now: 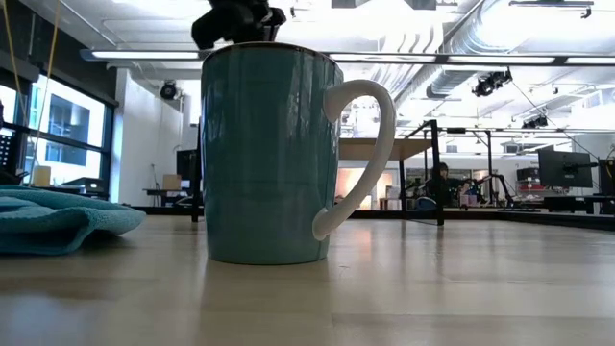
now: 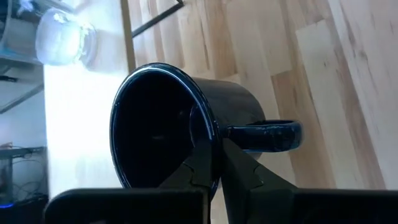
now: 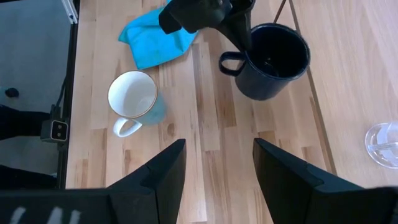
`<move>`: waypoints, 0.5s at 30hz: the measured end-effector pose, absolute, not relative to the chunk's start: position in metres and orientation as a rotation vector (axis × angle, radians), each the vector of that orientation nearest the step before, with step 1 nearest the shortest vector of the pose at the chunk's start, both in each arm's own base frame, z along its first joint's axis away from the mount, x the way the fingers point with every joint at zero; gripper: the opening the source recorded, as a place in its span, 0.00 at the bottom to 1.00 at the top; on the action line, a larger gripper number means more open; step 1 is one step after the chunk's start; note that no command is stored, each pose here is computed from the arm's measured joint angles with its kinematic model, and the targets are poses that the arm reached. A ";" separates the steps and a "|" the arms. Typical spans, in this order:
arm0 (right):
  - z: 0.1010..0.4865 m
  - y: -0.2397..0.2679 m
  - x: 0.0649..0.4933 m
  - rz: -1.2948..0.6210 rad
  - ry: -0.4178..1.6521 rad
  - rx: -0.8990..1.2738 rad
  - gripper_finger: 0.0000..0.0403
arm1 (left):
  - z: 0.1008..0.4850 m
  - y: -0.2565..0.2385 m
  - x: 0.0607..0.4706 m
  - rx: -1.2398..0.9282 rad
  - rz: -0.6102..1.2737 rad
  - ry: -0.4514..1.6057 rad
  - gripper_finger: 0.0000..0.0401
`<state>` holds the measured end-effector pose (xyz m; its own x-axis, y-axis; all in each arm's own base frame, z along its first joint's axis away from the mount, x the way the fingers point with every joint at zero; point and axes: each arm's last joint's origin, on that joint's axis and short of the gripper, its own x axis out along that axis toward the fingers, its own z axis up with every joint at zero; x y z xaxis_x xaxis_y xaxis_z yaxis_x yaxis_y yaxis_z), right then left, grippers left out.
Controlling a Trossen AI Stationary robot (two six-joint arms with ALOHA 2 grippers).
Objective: Stack small to large cups/mugs on shelf
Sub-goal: Put the dark blue mug on the shelf
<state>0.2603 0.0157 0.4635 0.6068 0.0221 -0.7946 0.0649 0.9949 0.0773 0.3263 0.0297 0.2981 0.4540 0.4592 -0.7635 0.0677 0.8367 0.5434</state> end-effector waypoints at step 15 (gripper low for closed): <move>0.462 0.017 0.259 -0.013 0.941 0.077 0.44 | 0.325 0.042 0.339 0.602 0.340 1.136 0.00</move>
<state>0.2585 0.0166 0.4622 0.5894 0.0226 -0.8076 0.0450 0.9971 0.0607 0.3393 0.0425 0.3247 0.3943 0.5432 -0.7413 0.0462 0.7939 0.6063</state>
